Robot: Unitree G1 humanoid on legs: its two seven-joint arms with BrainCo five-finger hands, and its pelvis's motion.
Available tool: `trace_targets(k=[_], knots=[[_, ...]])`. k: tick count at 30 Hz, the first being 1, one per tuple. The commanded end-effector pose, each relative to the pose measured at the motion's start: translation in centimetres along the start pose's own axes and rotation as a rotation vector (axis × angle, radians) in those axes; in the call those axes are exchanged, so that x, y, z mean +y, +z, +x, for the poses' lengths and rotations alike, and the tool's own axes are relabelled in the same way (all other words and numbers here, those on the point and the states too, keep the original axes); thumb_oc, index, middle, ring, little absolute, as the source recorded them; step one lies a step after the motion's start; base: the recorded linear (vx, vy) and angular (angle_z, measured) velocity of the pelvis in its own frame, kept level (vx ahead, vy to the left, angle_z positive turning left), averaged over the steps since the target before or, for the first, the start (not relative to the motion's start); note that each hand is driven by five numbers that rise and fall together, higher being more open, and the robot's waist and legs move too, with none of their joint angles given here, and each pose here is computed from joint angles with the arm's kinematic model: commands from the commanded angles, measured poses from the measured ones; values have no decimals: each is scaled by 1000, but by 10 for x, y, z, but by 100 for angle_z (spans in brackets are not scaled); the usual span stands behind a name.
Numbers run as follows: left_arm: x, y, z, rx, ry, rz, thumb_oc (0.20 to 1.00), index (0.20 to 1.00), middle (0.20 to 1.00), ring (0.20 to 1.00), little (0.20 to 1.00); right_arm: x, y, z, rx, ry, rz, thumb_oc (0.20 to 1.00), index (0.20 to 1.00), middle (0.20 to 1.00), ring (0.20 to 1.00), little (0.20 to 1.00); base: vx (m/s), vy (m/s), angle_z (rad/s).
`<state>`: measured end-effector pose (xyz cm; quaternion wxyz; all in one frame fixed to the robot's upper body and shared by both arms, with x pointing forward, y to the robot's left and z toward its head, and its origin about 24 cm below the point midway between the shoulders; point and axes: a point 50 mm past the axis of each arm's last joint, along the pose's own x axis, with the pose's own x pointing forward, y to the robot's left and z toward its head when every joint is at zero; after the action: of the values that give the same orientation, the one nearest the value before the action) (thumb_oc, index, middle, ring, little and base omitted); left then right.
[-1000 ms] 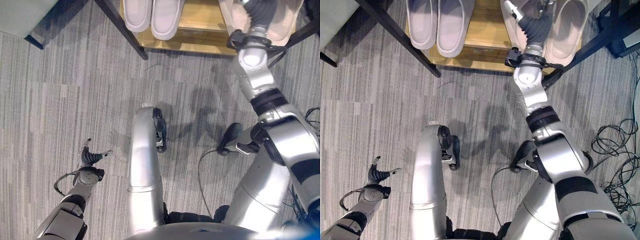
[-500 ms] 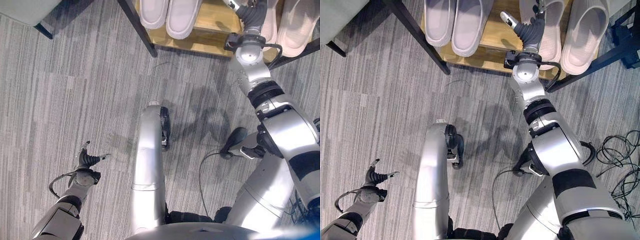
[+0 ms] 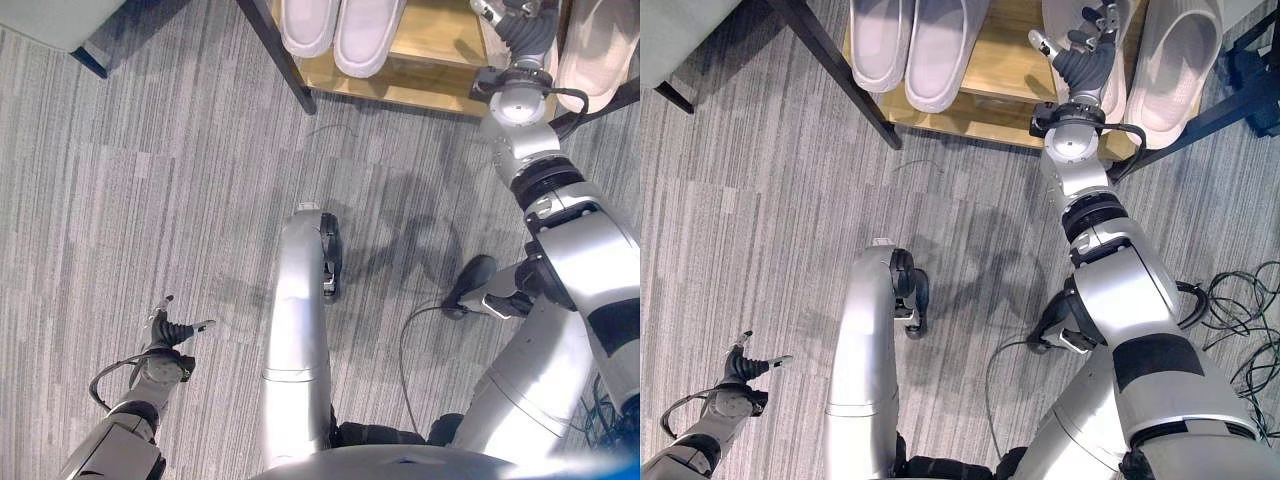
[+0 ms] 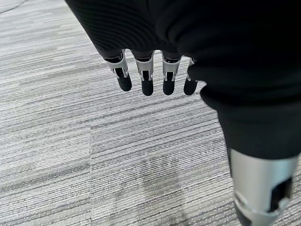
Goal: Arrange the slippers neatly on the shoe rack.
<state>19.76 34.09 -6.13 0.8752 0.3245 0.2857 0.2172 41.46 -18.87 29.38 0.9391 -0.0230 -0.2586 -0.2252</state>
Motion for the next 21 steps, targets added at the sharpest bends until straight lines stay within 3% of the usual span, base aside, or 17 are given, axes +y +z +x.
trace_targets(k=[1, 12, 14, 17, 19, 21], knots=[[16, -30, -8, 84, 29, 82, 1000, 1000, 1000, 1000, 1000, -18, -7, 4, 23, -102, -70, 1000, 1000, 1000, 1000, 1000, -6, 64, 2], [17, -30, -8, 90, 69, 67, 1000, 1000, 1000, 1000, 1000, -45, -23, 3, 54, -222, -185, 1000, 1000, 1000, 1000, 1000, -13, 35, 0], [20, -20, -2, 84, 117, 10, 1000, 1000, 1000, 1000, 1000, -36, -10, -1, -24, -197, 29, 1000, 1000, 1000, 1000, 1000, -2, 19, 0], [23, -8, 4, 63, 150, -24, 1000, 1000, 1000, 1000, 1000, -33, -7, -4, -48, -181, 96, 1000, 1000, 1000, 1000, 1000, 20, -32, -9], [38, 30, 20, -27, 239, -111, 1000, 1000, 1000, 1000, 1000, -38, 5, -8, -125, -146, 240, 1000, 1000, 1000, 1000, 1000, -31, -121, -11], [40, 41, 24, -58, 256, -125, 1000, 1000, 1000, 1000, 1000, -40, 8, -9, -139, -138, 277, 1000, 1000, 1000, 1000, 1000, -80, -124, -1]])
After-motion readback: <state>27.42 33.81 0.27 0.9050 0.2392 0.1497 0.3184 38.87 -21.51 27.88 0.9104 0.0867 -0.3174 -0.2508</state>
